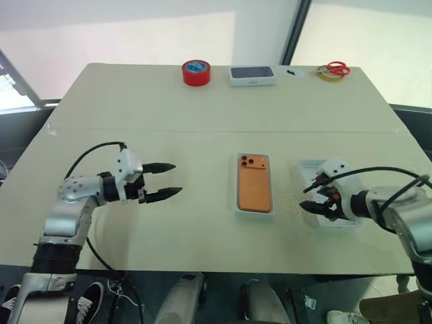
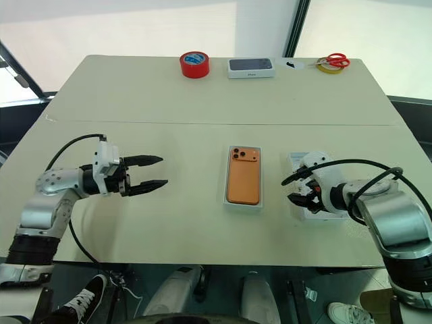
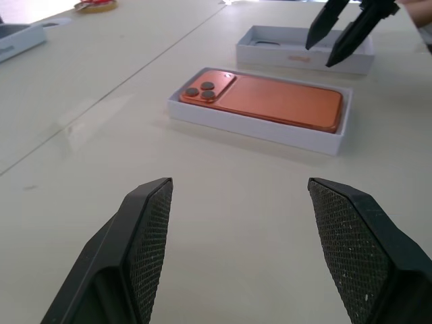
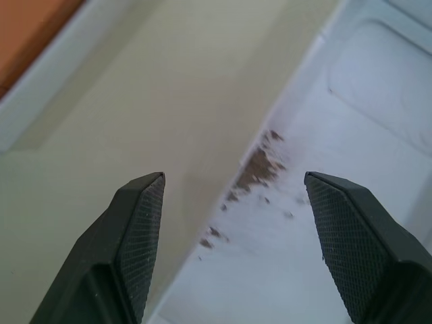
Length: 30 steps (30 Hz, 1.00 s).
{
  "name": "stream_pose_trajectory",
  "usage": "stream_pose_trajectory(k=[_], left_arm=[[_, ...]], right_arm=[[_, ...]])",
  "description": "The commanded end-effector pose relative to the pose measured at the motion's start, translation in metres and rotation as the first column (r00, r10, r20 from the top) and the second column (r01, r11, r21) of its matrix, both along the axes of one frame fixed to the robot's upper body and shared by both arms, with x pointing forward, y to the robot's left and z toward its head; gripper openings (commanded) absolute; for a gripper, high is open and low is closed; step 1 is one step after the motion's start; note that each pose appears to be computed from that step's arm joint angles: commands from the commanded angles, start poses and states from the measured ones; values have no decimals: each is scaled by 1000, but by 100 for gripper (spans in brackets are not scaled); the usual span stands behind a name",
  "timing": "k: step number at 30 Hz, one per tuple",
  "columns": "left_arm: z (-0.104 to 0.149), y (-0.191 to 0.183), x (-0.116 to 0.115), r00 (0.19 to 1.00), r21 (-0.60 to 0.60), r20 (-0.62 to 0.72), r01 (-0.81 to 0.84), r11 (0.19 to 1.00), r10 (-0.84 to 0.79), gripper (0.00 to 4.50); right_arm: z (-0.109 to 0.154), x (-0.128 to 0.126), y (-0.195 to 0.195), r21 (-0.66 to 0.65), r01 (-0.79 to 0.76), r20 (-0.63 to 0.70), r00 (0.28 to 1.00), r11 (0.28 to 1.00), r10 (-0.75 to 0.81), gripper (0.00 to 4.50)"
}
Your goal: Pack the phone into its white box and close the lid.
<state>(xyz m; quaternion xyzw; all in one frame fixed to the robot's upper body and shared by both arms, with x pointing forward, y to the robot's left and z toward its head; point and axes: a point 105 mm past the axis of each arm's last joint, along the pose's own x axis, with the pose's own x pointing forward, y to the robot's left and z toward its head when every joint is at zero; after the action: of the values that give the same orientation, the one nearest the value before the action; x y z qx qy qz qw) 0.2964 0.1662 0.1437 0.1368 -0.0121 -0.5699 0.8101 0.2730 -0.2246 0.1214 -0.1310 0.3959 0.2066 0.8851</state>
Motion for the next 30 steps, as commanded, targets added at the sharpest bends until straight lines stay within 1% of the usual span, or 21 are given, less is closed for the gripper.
stream_pose_trajectory(k=[1, 3, 6, 9, 10, 11, 12, 15, 17, 22, 24, 27, 29, 30], left_arm=[[10, 3, -6, 998, 1, 53, 28, 1000, -28, 337], [11, 2, -6, 998, 0, 58, 33, 999, -33, 337], [12, 0, -6, 997, -8, 65, 30, 1000, -30, 337], [12, 0, -7, 997, -11, 68, 21, 1000, -21, 337], [11, -1, -9, 998, -11, 67, 18, 1000, -17, 340], [10, -1, -10, 998, -11, 67, 17, 1000, -16, 342], [10, -2, -11, 998, -12, 67, 16, 1000, -15, 342], [10, -3, -13, 998, -19, 65, 5, 1000, -3, 342], [10, -3, -14, 998, -20, 65, -2, 1000, 4, 342], [12, -3, -14, 998, -28, 61, -12, 1000, 14, 342], [12, -4, -12, 998, -33, 56, -21, 999, 22, 342], [10, -4, -7, 999, -44, 21, -46, 998, 47, 342], [8, -4, -5, 998, -73, -39, -57, 996, 54, 342], [9, -5, -3, 997, -89, -56, -64, 994, 59, 317]], right_arm=[[9, -3, 11, 68, -18, -4, 1000, 998, 18, 344], [7, -3, 13, 100, -18, -22, 1000, 995, 20, 344], [1, 1, 13, 101, 10, -46, 999, 995, -5, 344], [1, 13, 10, 112, 66, -44, 997, 992, -61, 344], [1, 16, 11, 88, 72, -38, 997, 994, -69, 321], [-1, 17, 11, 90, 79, -46, 996, 993, -75, 293], [-3, 16, 12, 89, 80, -55, 996, 993, -76, 257], [-16, 12, 11, 73, 108, -82, 991, 991, -102, 108], [-19, 12, 13, 67, 113, -84, 991, 991, -107, 6], [-19, 15, 15, 60, 128, -67, 990, 990, -124, 6], [-14, 18, 18, 68, 124, -43, 992, 990, -121, 6], [9, 35, 25, 126, 141, 57, 987, 982, -149, 6], [29, 49, 29, 122, 105, 185, 975, 987, -127, 6], [39, 56, 30, 140, 99, 242, 961, 985, -131, 2]])
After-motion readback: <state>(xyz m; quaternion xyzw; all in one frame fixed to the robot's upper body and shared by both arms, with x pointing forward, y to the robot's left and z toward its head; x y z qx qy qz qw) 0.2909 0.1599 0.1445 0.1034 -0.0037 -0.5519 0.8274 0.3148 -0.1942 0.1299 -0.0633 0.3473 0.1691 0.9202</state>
